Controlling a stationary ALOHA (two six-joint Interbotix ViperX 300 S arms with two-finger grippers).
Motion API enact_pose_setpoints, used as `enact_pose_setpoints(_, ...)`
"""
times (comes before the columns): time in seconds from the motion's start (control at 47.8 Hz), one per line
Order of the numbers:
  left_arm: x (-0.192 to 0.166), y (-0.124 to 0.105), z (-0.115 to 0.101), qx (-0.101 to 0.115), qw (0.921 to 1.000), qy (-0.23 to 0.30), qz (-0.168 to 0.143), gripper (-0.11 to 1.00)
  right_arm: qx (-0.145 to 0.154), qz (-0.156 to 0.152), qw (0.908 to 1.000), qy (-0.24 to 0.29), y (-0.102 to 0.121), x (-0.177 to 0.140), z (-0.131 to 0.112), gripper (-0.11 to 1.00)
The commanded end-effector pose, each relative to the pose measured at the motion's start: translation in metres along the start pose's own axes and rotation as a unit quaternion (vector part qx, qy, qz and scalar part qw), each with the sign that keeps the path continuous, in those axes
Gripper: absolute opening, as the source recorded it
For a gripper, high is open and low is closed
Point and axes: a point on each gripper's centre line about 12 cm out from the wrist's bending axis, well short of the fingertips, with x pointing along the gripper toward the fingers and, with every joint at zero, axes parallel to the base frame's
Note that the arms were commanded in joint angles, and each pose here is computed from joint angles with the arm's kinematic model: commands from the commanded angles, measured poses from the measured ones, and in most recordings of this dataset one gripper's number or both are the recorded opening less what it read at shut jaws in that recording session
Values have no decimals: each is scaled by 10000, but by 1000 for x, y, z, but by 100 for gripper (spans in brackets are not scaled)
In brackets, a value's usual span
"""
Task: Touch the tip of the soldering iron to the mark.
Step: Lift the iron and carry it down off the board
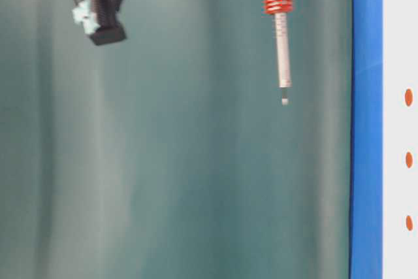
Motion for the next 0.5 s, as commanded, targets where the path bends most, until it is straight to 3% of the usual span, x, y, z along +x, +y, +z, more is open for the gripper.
enact_pose_setpoints(0.0,1,-1,4,-2,10000,-84,-18,0,24,-28,9997,-222,-2,-13,7,6)
enact_pose_setpoints(0.23,1,-1,4,-2,10000,-77,-18,0,234,32,9995,-200,4,-13,6,6)
enact_pose_setpoints(0.481,1,-1,4,-2,10000,-77,-18,0,305,366,9986,-221,46,-19,-3,6)
